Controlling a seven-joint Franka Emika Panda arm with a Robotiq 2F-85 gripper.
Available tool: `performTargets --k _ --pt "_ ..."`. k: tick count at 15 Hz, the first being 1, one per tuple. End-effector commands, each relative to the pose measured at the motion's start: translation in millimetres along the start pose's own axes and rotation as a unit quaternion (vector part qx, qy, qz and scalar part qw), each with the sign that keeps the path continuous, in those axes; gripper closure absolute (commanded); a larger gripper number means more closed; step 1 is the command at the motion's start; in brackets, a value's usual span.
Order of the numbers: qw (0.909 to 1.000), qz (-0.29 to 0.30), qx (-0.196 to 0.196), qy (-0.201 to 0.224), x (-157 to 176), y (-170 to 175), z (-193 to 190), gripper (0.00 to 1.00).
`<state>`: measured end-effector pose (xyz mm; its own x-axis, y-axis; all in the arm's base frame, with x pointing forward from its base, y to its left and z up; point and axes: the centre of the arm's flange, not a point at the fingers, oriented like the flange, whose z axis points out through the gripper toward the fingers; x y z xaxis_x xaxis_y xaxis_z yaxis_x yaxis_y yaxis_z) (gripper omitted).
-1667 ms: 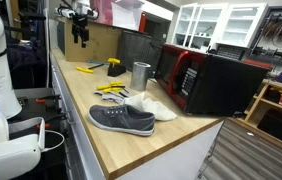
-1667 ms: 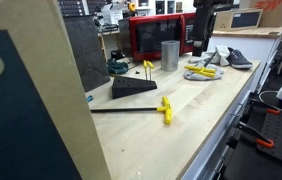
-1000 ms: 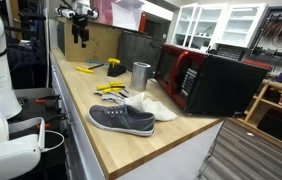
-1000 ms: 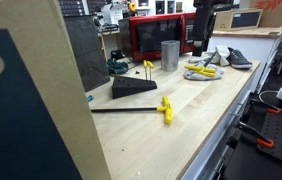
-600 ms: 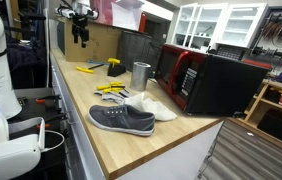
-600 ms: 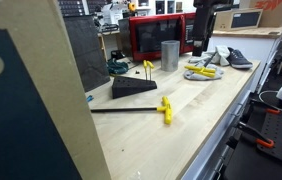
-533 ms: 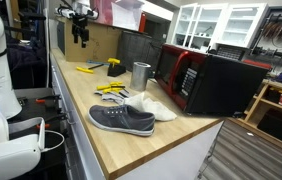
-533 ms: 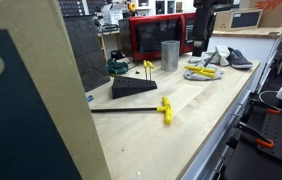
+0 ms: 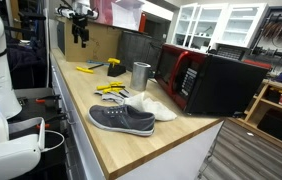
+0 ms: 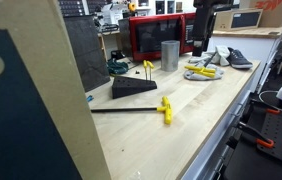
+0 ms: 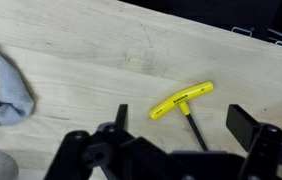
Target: Remove the wrenches from the stand and put them on the grey towel.
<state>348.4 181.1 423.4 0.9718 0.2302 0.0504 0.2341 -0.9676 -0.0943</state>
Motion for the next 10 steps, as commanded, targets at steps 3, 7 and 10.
performTargets --k 3,7,10 --pt "1.0 0.0 0.0 0.0 0 0 0 0.0" --pt "1.0 -0.003 0.003 0.0 4 -5 2 0.0" --pt "0.9999 0.006 0.005 0.011 14 -13 5 0.0"
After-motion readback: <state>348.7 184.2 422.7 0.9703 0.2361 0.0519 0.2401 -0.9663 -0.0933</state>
